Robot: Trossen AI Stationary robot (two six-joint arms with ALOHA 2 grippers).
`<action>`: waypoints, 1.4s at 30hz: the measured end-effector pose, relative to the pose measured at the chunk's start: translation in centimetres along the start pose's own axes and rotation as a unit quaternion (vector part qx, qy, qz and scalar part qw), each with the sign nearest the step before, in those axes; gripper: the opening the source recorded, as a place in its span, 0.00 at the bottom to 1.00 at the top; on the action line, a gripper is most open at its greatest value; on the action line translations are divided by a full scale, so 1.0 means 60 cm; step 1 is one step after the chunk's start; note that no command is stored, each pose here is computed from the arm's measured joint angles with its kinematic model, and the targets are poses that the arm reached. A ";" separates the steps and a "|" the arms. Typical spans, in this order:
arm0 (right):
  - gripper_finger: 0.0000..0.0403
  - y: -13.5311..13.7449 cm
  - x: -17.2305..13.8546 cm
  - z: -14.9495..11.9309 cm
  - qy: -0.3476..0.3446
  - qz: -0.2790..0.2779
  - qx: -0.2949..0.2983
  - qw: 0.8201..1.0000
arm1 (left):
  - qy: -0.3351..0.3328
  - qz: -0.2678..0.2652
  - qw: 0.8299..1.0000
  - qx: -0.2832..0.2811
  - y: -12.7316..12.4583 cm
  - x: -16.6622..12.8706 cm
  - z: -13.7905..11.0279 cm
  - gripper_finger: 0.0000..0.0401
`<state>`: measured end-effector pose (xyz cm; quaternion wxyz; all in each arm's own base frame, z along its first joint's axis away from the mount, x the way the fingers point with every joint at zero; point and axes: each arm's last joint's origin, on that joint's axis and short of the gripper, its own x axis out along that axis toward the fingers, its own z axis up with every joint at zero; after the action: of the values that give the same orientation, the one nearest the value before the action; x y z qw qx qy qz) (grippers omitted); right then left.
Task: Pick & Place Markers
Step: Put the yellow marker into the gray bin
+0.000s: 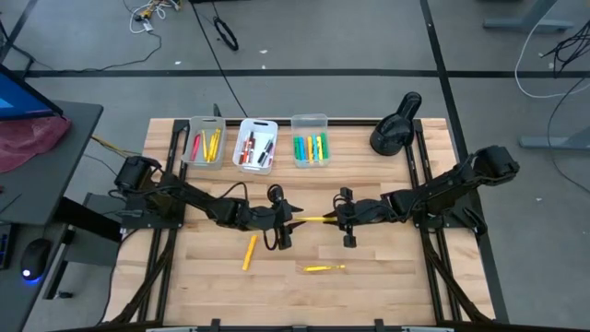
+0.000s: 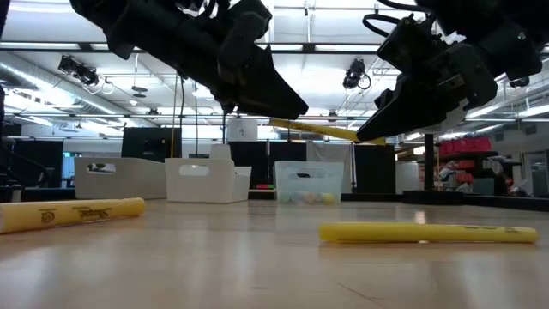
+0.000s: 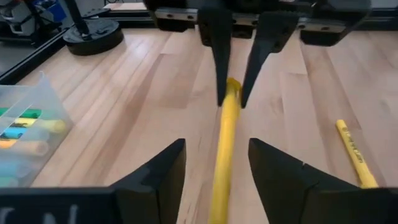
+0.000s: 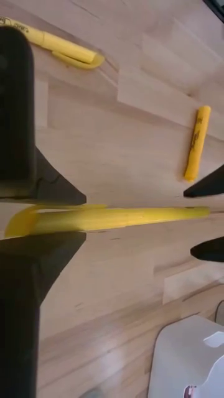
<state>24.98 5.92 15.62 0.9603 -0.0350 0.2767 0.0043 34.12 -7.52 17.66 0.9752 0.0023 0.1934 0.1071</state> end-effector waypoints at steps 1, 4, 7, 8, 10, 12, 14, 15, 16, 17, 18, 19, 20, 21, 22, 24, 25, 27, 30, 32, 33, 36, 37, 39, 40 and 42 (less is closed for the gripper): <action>0.13 0.000 0.000 0.000 0.000 0.000 0.000 1.000 | 0.001 0.001 1.000 0.000 0.000 0.000 0.000 0.44; 0.13 0.000 0.000 0.001 -0.002 0.000 0.000 1.000 | 0.001 0.002 1.000 0.000 0.002 0.001 0.000 0.42; 0.13 0.000 0.000 0.001 -0.002 0.000 0.000 1.000 | 0.011 -0.006 1.000 0.004 0.001 0.002 -0.004 0.41; 0.13 0.000 0.000 0.001 -0.002 0.000 0.000 1.000 | 0.015 -0.012 1.000 0.005 0.000 0.004 -0.007 0.41; 0.13 0.000 0.000 0.001 -0.002 0.000 0.000 1.000 | 0.031 -0.030 0.999 0.010 -0.001 0.005 -0.014 0.42; 0.13 0.000 0.000 0.001 -0.001 0.002 -0.001 1.000 | 0.035 -0.050 0.998 0.008 -0.002 0.012 -0.020 0.46; 0.13 0.000 0.000 0.002 -0.005 0.001 0.000 1.000 | 0.047 -0.050 0.998 0.012 -0.001 0.017 -0.029 0.49; 0.13 0.000 0.000 0.003 -0.008 0.001 0.000 1.000 | 0.045 -0.044 0.998 0.012 -0.001 0.020 -0.032 0.51; 0.13 0.000 0.000 0.003 -0.008 0.001 0.000 1.000 | 0.039 -0.037 0.999 0.010 0.000 0.025 -0.033 0.52; 0.13 0.000 0.000 0.003 -0.008 0.001 0.001 1.000 | 0.037 -0.032 0.999 0.013 0.001 0.027 -0.034 0.53; 0.13 0.000 0.000 0.003 -0.008 0.001 0.001 1.000 | 0.036 -0.030 0.999 0.020 0.001 0.028 -0.036 0.53; 0.13 0.000 0.000 0.004 -0.009 0.001 0.001 1.000 | 0.026 -0.031 0.999 0.020 0.000 0.030 -0.035 0.53; 0.13 0.000 0.000 0.003 -0.009 0.001 0.001 1.000 | 0.019 -0.032 0.999 0.021 -0.001 0.032 -0.034 0.52; 0.13 0.000 0.000 0.003 -0.009 0.001 0.001 1.000 | 0.016 -0.032 0.999 0.024 -0.002 0.032 -0.033 0.51; 0.13 0.000 0.000 0.003 -0.009 0.001 0.001 1.000 | 0.010 -0.033 0.999 0.025 -0.003 0.031 -0.031 0.49; 0.13 0.000 0.000 0.003 -0.007 0.001 0.001 1.000 | 0.004 -0.035 0.999 0.025 -0.004 0.031 -0.029 0.45; 0.13 0.000 0.000 0.003 -0.007 0.001 0.001 1.000 | 0.005 -0.035 0.999 0.026 -0.004 0.029 -0.028 0.43; 0.13 0.000 0.000 0.003 -0.007 0.001 0.001 1.000 | -0.001 -0.036 0.999 0.024 -0.004 0.029 -0.025 0.40; 0.13 0.000 0.000 0.003 -0.007 0.001 0.001 1.000 | 0.001 -0.035 0.999 0.025 -0.003 0.029 -0.025 0.35; 0.13 0.000 0.000 0.003 -0.007 0.001 0.001 1.000 | 0.001 -0.035 0.999 0.024 -0.003 0.029 -0.025 0.30; 0.13 0.000 0.000 0.003 -0.007 0.001 0.001 1.000 | 0.001 -0.035 0.999 0.023 -0.003 0.029 -0.025 0.28; 0.13 0.000 0.000 0.003 -0.007 0.001 0.001 1.000 | 0.001 -0.034 0.999 0.023 -0.003 0.029 -0.025 0.19; 0.13 0.001 0.000 0.003 -0.007 0.002 0.001 1.000 | 0.000 -0.034 0.999 0.024 -0.003 0.029 -0.025 0.16; 0.13 0.000 0.000 0.003 -0.006 0.003 0.000 1.000 | 0.001 -0.035 0.999 0.026 -0.003 0.029 -0.025 0.10; 0.13 0.001 0.000 0.003 -0.006 0.003 0.000 1.000 | 0.001 -0.036 0.999 0.027 -0.003 0.028 -0.025 0.09; 0.14 0.001 -0.001 0.003 -0.007 0.005 0.000 1.000 | 0.001 -0.036 0.999 0.027 -0.003 0.028 -0.025 0.09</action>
<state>25.04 5.99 15.77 0.9622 -0.0339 0.2702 0.0093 35.12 -7.41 15.61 0.9779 0.0216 0.1973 0.0664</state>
